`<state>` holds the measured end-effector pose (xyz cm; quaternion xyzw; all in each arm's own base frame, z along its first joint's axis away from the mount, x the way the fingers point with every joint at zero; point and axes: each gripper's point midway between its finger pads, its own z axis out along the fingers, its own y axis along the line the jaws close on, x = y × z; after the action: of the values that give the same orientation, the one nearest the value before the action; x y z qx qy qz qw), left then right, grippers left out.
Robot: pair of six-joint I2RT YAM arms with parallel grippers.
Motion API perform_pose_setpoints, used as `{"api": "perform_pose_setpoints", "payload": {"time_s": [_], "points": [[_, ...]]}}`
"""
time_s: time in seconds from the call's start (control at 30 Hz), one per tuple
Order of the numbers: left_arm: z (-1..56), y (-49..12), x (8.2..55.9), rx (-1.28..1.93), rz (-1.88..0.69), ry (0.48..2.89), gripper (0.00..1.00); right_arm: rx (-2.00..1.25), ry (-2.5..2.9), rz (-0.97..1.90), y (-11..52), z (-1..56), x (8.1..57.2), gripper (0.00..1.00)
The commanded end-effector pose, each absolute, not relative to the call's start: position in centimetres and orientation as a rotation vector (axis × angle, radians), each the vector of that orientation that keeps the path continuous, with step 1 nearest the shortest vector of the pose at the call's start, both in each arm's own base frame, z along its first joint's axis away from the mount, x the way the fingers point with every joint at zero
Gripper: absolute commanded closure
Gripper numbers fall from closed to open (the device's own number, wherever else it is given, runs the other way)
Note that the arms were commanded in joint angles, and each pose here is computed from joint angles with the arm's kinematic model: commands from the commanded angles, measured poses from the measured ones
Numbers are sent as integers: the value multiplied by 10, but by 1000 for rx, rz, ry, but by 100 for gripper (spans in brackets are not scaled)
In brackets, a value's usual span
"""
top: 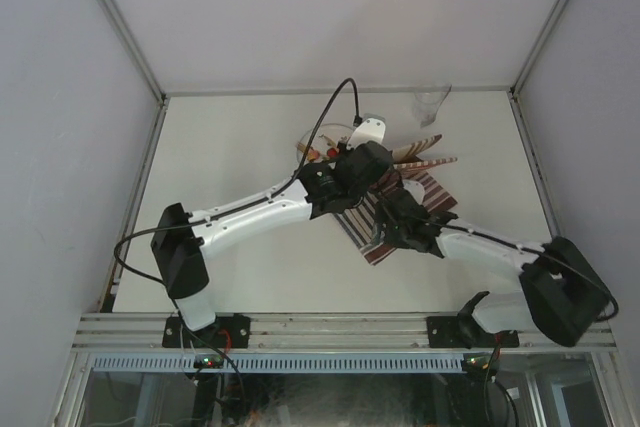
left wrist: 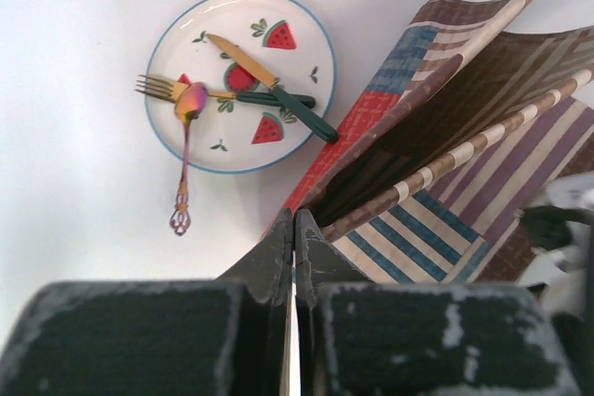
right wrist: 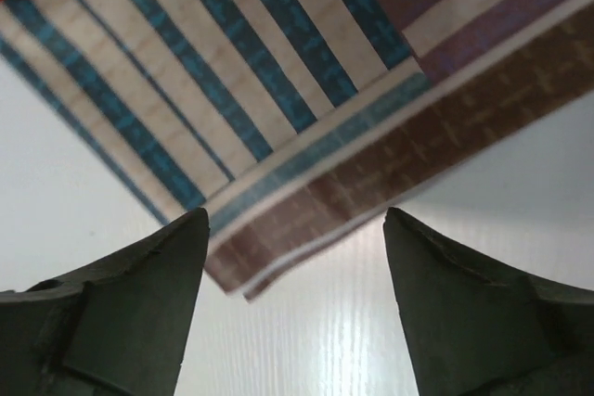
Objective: Set the dinner table for one person
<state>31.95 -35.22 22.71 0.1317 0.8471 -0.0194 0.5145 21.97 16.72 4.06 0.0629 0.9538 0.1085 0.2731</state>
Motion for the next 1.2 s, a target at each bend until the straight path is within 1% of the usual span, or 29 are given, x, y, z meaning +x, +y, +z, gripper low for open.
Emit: {"api": "perform_pose_setpoints", "payload": {"time_s": [0.0, 0.03, 0.07, 0.17, 0.3, 0.4, 0.73, 0.97, 1.17], "points": [[267, -324, 317, 225, -26, 1952, 100, 173, 2486, 322, 206, 43, 254, 30], [267, -319, 316, 217, -18, 1952, 100, 152, 2517, 289, 211, 32, 255, 36], [267, -314, 314, 209, -13, 1954, 100, 128, 2538, 272, 217, 27, 256, 47], [263, -294, 305, 177, 11, 1965, 100, 74, 2605, 228, 230, 16, 251, 100], [268, -262, 291, 105, 27, 1962, 100, 4, 2646, 225, 240, 13, 229, 100], [274, -240, 282, 56, 35, 1951, 100, -18, 2630, 210, 241, 24, 217, 100], [284, -198, 254, -32, 34, 1950, 100, -30, 2616, 172, 219, 62, 184, 100], [280, -167, 226, -108, 37, 1952, 100, -38, 2584, 190, 217, 74, 186, 100], [260, -114, 193, -195, 64, 1973, 100, -82, 2609, 216, 233, 65, 188, 100]]}}
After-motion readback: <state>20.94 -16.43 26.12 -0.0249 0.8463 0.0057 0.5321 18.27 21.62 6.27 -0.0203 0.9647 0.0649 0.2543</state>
